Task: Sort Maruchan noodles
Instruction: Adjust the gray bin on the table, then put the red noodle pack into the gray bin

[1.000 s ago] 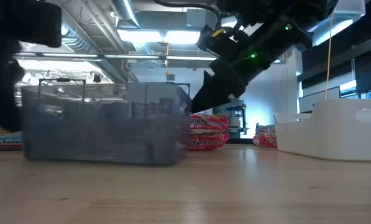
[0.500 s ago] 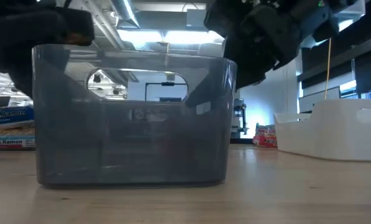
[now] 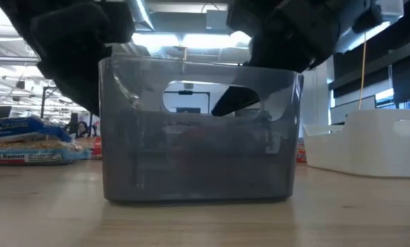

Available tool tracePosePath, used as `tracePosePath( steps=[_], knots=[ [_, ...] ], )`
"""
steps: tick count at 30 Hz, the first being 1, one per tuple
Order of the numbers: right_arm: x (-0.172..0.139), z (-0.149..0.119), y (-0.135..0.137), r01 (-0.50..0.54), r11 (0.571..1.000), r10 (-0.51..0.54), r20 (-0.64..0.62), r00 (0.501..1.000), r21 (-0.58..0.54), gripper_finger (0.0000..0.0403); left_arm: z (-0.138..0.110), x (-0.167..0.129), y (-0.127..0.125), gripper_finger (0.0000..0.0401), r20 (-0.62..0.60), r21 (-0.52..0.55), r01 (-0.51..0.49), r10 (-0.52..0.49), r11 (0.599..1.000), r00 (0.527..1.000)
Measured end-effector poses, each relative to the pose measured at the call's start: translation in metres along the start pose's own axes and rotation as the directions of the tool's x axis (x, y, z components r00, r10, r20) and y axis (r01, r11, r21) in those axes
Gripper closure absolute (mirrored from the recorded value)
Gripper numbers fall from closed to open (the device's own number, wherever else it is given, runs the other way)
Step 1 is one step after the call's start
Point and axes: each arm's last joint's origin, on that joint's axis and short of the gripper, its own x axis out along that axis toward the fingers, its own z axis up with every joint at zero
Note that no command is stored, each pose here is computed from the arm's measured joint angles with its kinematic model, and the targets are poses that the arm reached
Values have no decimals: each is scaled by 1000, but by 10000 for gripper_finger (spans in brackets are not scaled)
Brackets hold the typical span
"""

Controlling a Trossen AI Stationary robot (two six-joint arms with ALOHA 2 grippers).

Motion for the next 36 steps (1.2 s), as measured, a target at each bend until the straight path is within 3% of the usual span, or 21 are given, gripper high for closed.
tracePosePath(
  steps=[3,8,12,17,19,24,28,36],
  knots=[
    [-17,15,-1,-8,1000,9,-44,999,22,166,2,-6,5,236,-66,19,20,-19,1000,998],
    [-54,26,-24,101,993,-92,-139,986,56,166,12,-30,20,236,-60,18,12,-11,1000,998],
    [-74,32,-69,179,969,-157,-135,978,168,166,29,-39,40,236,-17,15,3,-2,1000,1000],
    [-79,30,-136,121,928,-72,-147,986,352,166,50,-30,78,236,39,-44,-48,50,998,998],
    [-77,27,-159,88,906,-31,-144,989,415,166,55,-22,93,236,51,-69,-52,55,996,997],
    [-72,15,-200,59,861,22,-153,988,505,166,64,5,122,236,112,-92,70,-59,993,992],
    [-63,4,-217,84,846,19,-187,982,527,166,63,26,140,236,152,-107,96,-79,990,985],
    [-27,-16,-229,-3,775,152,-181,972,632,166,67,56,147,236,197,-69,154,-138,986,971]
  ],
)
